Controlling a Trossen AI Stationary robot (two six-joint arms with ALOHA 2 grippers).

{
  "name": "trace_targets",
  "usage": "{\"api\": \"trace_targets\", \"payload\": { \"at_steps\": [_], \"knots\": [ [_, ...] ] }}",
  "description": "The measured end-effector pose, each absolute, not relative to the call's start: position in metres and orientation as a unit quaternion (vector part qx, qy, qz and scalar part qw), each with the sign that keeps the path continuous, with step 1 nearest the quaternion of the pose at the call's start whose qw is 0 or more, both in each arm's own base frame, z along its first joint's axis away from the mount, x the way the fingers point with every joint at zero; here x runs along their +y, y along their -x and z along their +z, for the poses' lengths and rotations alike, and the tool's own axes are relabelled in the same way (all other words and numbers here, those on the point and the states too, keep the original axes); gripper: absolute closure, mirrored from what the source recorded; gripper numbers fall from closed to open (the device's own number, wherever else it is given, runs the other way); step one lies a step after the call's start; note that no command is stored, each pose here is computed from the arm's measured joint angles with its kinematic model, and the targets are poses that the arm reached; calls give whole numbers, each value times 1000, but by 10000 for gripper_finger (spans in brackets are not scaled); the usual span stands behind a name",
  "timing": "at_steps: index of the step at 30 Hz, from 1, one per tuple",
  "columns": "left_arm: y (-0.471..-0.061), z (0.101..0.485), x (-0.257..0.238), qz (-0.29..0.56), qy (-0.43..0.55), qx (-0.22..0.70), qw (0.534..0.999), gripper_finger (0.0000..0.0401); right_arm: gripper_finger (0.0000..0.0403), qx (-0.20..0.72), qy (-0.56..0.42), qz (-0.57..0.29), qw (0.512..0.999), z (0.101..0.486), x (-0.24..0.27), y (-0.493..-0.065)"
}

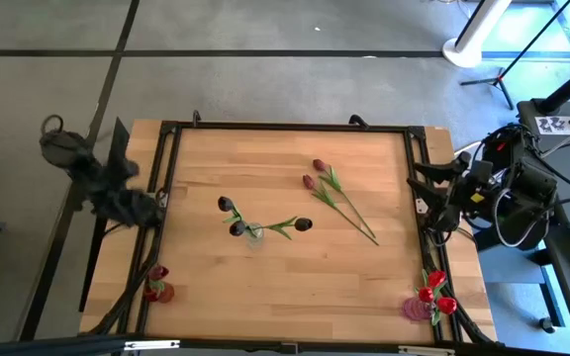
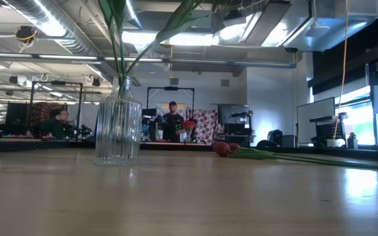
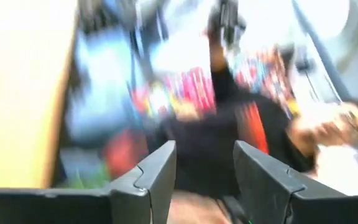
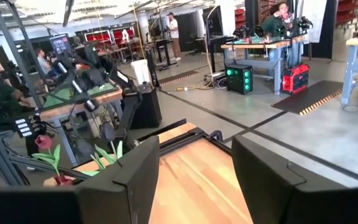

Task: Sort flowers into vase by color
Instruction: Put the pink flower into the red transparent vase

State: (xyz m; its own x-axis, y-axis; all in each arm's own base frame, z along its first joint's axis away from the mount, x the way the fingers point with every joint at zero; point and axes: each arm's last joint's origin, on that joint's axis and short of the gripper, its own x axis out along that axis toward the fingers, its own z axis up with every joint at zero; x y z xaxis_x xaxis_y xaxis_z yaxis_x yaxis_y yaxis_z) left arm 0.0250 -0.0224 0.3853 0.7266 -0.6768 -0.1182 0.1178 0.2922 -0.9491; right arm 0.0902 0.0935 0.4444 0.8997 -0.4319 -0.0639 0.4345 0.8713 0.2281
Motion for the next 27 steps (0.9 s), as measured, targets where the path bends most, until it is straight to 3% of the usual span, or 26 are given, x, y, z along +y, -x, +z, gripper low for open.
{"api": "trace_targets", "payload": {
  "at_steps": [6, 12, 18, 27],
  "knots": [
    [-32, 397, -11, -116, 441, 77, 887, 245, 200, 38, -141, -234, 961, 434, 87, -97],
    [-74, 388, -32, -4, 337, 28, 941, 245, 200, 126, -157, -279, 939, 417, 74, -130],
    [-122, 389, -45, 98, 277, -19, 956, 245, 201, 238, -176, -339, 893, 386, 42, -169],
    [-158, 398, -8, 245, 294, -124, 916, 282, 200, 362, -152, -361, 846, 340, -10, -201]
  ]
}}
